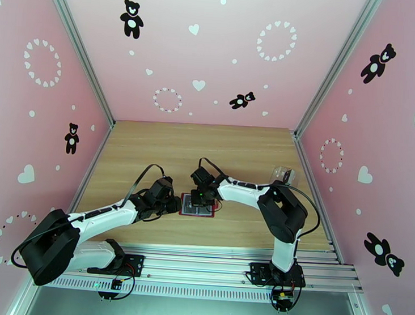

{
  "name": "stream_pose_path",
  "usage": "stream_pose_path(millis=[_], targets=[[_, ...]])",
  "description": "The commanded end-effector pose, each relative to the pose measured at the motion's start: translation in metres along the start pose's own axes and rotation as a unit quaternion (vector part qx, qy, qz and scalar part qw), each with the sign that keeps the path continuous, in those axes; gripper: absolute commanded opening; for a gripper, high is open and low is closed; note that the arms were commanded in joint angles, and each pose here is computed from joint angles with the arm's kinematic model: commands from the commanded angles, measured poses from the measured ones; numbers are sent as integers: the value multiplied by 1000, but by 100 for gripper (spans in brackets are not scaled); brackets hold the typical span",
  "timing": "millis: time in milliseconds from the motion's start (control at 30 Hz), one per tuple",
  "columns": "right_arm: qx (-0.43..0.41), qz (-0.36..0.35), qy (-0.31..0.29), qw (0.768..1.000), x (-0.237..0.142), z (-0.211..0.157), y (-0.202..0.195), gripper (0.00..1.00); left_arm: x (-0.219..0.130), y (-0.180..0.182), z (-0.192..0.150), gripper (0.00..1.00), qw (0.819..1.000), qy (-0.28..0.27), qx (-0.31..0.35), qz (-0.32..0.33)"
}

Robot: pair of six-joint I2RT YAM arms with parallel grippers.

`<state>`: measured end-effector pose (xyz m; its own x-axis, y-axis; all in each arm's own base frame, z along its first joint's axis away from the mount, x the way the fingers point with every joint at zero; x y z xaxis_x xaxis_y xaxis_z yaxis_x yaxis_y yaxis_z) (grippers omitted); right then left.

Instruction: Put the credit cards into the card holder

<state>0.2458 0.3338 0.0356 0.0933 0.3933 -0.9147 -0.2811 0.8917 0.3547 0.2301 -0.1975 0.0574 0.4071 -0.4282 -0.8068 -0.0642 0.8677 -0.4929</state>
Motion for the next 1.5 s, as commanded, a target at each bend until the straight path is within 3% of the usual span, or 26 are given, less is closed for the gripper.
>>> stream_pose_path(millis=[0, 667, 1467], targets=[[-5, -22, -6, 1000, -12, -1, -4, 10, 0, -3, 2, 33, 1000, 1, -4, -9], [0, -45, 54, 998, 28, -22, -21, 9, 4, -9, 1, 33, 1000, 8, -7, -25], [-1, -44, 54, 998, 28, -23, -22, 8, 21, -28, -1, 33, 997, 33, -10, -62]])
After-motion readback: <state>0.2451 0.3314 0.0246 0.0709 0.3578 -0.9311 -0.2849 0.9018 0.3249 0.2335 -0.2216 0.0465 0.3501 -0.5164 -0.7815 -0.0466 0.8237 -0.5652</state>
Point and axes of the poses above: each hand's point on the last joint's axis, 136 mm out from that joint toward the fingers, its own x axis out along the fingers, its own y axis along the line the jaws close on, z = x × y, the point moved 1 cm from there along -x, back along the fingers, and after that the axes turned 3 degrees about -x, right-handed, at the moved point
